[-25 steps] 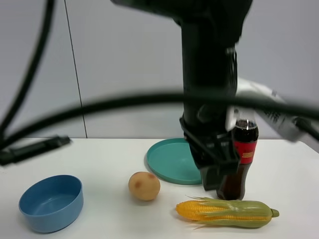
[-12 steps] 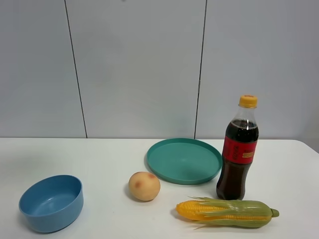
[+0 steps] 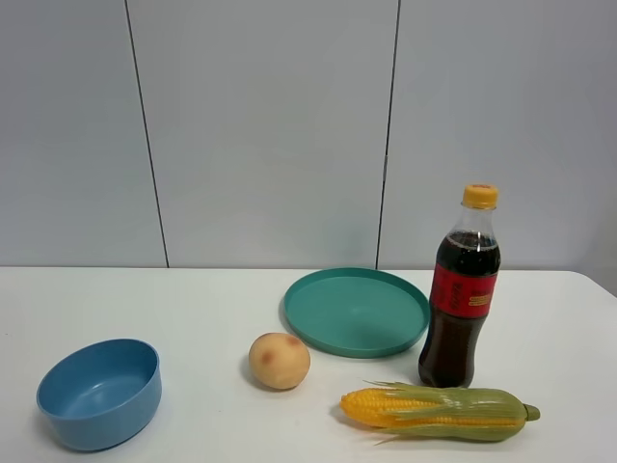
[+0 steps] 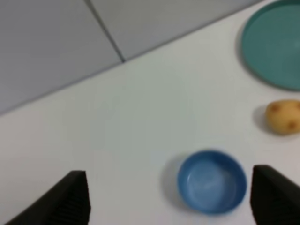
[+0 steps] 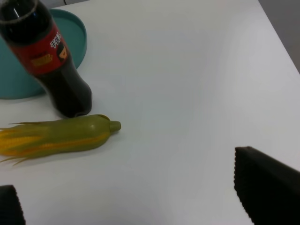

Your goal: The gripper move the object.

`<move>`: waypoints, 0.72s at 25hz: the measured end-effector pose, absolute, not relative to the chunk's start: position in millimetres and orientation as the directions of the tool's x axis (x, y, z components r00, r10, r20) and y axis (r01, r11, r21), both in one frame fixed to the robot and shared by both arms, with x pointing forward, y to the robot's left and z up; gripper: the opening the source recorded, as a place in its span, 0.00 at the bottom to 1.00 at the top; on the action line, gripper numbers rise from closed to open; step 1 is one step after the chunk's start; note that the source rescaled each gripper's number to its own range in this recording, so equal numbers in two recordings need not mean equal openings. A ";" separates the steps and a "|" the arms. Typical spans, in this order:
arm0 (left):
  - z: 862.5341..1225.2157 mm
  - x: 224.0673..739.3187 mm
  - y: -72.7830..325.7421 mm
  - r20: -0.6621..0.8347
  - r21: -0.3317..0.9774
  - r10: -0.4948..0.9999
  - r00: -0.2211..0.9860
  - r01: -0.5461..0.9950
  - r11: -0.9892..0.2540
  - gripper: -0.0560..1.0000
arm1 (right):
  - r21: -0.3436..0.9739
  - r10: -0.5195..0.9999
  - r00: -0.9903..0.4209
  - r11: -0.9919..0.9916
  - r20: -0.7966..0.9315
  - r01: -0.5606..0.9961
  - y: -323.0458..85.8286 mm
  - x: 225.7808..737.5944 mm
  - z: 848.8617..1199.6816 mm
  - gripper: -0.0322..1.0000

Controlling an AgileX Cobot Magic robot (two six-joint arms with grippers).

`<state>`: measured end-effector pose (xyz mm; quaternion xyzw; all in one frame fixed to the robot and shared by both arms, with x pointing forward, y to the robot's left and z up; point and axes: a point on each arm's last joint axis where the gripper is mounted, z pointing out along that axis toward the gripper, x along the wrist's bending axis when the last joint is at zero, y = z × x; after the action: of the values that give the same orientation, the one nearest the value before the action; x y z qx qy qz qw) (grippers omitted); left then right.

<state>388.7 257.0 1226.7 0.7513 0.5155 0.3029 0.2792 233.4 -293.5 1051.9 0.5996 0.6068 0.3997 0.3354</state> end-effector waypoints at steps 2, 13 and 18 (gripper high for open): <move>1210.1 365.8 268.7 0.145 0.728 0.953 0.267 0.623 -0.285 0.51 | 0.887 0.996 -0.056 -0.039 0.072 0.460 -293.5 233.4 1051.9 1.00; 1110.2 269.9 306.9 0.001 0.746 1.000 0.009 0.665 -0.007 0.56 | 0.887 0.996 -0.056 -0.039 0.072 0.460 -293.5 233.4 1051.9 1.00; 1076.0 248.5 304.6 -0.067 0.775 0.995 -0.069 0.625 0.095 0.56 | 0.887 0.996 -0.056 -0.039 0.072 0.460 -293.5 233.4 1051.9 1.00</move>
<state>248.5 304.6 1076.0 0.6050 0.6694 0.2937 0.3156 233.4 -293.5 1051.9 0.5996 0.6068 0.3997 0.3354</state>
